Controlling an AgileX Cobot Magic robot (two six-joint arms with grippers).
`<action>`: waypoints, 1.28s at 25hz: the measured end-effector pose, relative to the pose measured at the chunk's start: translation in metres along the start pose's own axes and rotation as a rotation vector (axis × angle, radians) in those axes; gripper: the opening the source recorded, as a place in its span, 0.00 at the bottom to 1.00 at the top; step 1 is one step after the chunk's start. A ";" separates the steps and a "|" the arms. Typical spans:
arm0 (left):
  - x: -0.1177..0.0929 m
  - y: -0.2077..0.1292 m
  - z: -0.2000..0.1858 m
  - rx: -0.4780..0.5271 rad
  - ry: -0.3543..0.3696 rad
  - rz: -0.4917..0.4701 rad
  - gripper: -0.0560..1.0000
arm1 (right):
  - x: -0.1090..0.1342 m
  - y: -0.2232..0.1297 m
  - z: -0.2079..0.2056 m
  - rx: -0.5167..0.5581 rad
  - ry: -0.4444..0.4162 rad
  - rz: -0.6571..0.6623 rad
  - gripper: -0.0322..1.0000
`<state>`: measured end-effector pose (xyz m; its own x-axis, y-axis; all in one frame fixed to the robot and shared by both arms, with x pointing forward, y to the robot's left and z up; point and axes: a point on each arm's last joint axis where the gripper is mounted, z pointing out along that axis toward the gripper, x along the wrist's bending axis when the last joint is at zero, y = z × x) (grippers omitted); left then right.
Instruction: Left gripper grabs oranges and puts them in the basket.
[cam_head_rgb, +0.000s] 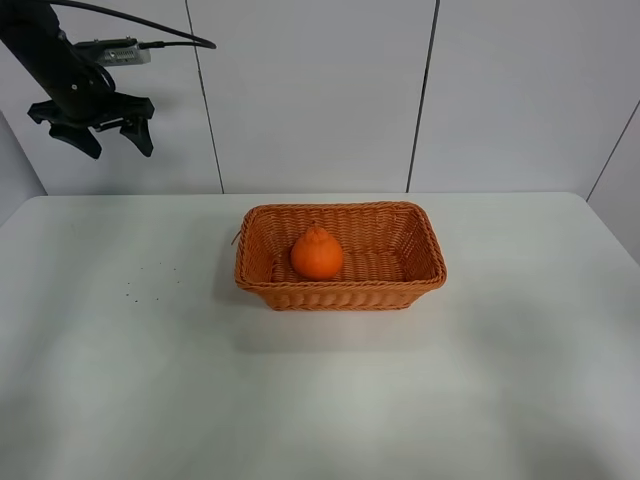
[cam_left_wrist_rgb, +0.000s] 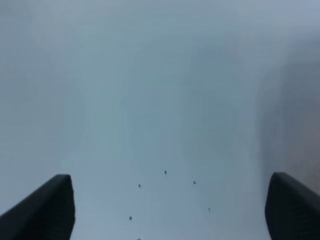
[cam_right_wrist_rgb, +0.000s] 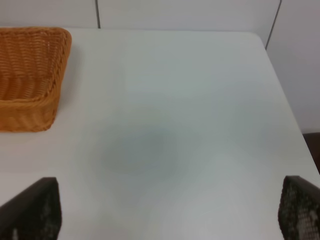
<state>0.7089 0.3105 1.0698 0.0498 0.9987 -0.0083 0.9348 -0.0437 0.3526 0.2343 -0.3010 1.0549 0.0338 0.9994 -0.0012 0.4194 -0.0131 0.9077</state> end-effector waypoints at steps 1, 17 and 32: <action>-0.001 -0.003 -0.010 -0.009 0.001 0.000 0.88 | 0.000 0.000 0.000 0.000 0.000 0.000 0.70; -0.017 -0.170 -0.169 -0.095 0.009 -0.006 0.88 | 0.000 0.000 0.000 0.000 0.000 0.000 0.70; -0.029 -0.403 -0.127 -0.186 0.045 -0.024 0.88 | 0.000 0.000 0.000 0.000 0.000 0.000 0.70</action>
<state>0.2866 0.3027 1.0465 0.0092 0.9997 0.0214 0.8541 -0.0189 0.5197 0.2343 -0.3010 1.0549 0.0338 0.9994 -0.0012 0.4194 -0.0131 0.9077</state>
